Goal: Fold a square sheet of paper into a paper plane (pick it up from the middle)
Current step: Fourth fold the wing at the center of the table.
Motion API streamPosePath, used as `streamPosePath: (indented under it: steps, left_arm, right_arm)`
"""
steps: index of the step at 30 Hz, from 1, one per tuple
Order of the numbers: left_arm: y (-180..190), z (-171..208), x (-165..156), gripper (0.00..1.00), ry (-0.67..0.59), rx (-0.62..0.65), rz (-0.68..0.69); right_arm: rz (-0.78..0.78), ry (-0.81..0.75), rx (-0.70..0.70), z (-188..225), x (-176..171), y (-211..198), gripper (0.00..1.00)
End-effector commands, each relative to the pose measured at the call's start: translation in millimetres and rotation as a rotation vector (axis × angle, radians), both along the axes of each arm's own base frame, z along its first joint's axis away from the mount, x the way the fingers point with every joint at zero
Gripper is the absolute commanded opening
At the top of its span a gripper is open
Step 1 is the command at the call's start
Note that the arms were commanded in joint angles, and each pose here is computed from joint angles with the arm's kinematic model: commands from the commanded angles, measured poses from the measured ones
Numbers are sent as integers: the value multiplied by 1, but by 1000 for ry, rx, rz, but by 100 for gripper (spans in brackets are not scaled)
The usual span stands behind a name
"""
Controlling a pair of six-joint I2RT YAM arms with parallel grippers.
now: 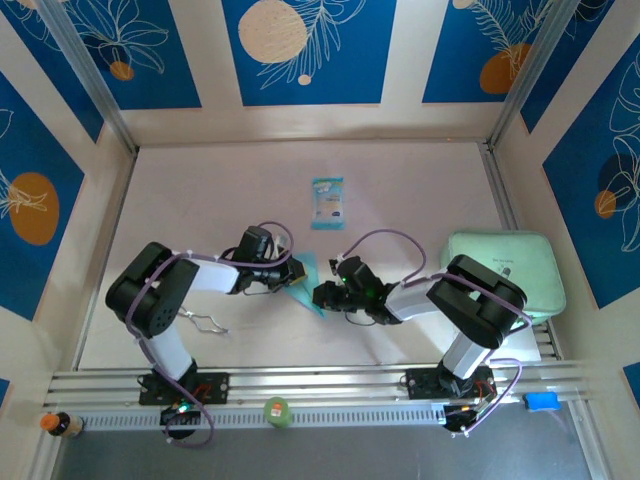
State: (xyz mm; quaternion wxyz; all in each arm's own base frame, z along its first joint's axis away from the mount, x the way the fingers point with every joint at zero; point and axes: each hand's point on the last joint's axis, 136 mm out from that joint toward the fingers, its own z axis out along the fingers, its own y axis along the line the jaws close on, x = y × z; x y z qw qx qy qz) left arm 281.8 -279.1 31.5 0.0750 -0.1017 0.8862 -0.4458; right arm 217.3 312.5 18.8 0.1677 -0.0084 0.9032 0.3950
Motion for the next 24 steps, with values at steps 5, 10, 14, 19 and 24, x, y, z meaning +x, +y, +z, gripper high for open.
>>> streamPosePath:
  steps: [5,10,14,19,24]
  left_arm:
    - [-7,1,2,5,-16,-3,-35]
    - [-7,-2,1,5,-13,9,-45]
    - [-6,-4,1,5,-8,15,-46]
    - [-6,-7,0,5,-3,23,-47]
    - [-5,-12,-1,5,8,34,-53]
  right_arm:
    - [5,88,-82,-24,-12,-11,10]
    - [11,98,-92,-25,-13,-11,9]
    - [10,110,-99,-27,-13,-12,8]
    - [9,120,-102,-28,-13,-12,6]
    - [5,129,-108,-30,-13,-14,6]
